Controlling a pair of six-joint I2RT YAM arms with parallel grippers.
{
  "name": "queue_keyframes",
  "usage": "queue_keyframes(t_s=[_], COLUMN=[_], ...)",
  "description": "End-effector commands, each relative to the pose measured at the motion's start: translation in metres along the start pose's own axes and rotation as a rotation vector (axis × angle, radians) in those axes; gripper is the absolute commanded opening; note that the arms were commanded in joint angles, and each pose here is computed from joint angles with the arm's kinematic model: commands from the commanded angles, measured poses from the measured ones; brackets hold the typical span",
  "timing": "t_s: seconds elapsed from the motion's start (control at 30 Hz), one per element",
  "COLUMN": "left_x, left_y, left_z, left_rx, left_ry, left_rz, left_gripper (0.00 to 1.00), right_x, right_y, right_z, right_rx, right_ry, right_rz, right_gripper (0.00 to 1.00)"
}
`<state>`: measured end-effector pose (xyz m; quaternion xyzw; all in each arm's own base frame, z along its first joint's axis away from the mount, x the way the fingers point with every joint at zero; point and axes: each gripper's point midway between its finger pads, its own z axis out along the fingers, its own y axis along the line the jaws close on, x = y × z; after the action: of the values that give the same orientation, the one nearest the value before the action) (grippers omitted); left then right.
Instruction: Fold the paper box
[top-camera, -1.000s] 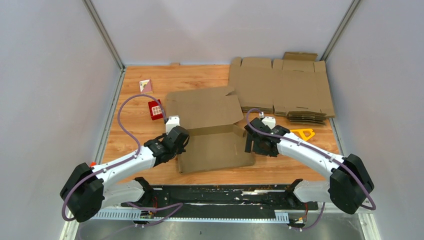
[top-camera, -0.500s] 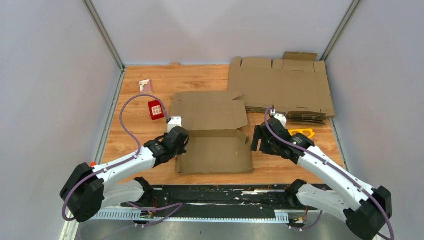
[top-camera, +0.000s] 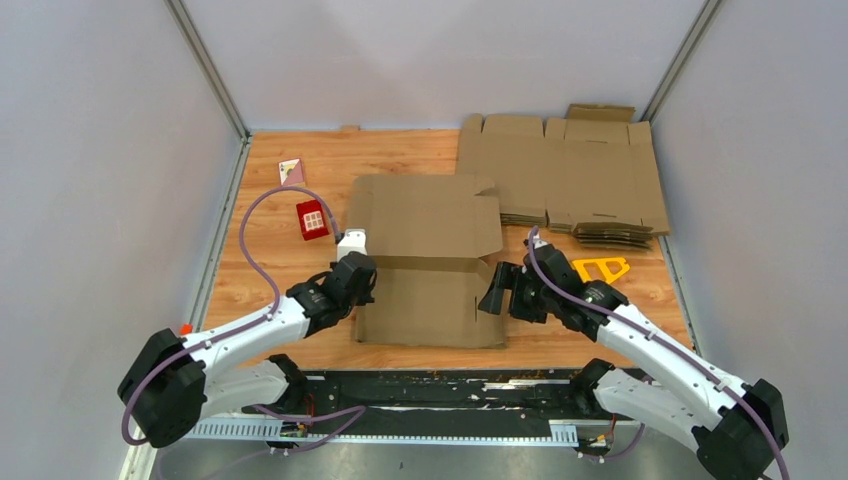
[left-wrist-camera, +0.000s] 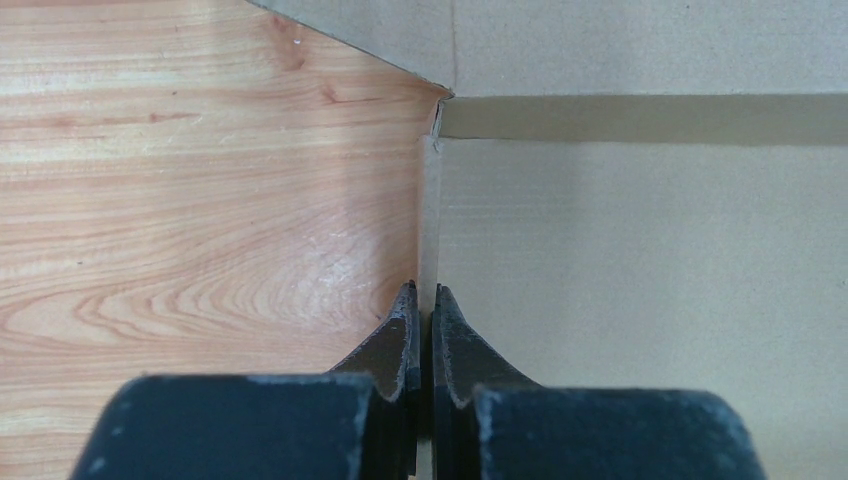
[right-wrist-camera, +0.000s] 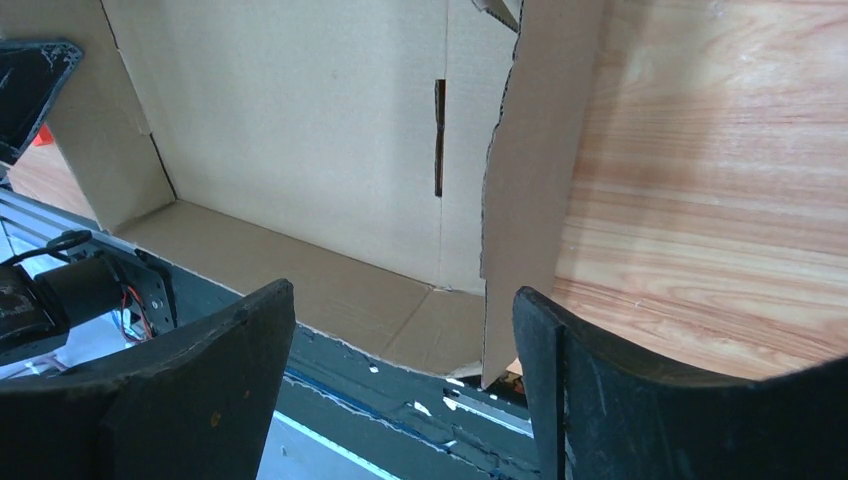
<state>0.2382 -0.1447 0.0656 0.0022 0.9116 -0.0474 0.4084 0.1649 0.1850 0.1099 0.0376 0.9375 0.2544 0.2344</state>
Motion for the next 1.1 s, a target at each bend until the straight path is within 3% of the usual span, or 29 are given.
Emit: queue_keyframes(t_s=[0.0, 0.17, 0.33, 0.53, 0.87, 1.07], left_x=[-0.022, -0.023, -0.021, -0.018, -0.016, -0.016], left_y=[-0.009, -0.006, 0.001, 0.006, 0.009, 0.016], left_z=[-0.002, -0.003, -0.001, 0.002, 0.004, 0.004], left_rx=[0.045, 0.032, -0.010, -0.053, -0.074, -0.105], left_ry=[-0.093, -0.100, -0.091, -0.074, -0.068, -0.091], left_rz=[-0.022, -0.023, -0.028, -0.026, -0.021, -0.054], left_gripper=[0.00, 0.00, 0.00, 0.00, 0.00, 0.00], right_x=[-0.010, -0.009, -0.011, -0.007, 0.011, 0.027], right_y=[0.013, 0.013, -0.023, -0.040, -0.010, 0.031], right_z=[0.009, 0.012, 0.007, 0.007, -0.001, -0.014], right_rx=[-0.054, -0.020, 0.190, 0.251, 0.085, -0.109], right_ry=[-0.038, -0.007, -0.019, -0.006, 0.100, 0.161], right_rz=[0.063, 0.082, 0.022, -0.037, -0.158, -0.026], right_gripper=[0.80, 0.80, 0.78, 0.65, 0.77, 0.79])
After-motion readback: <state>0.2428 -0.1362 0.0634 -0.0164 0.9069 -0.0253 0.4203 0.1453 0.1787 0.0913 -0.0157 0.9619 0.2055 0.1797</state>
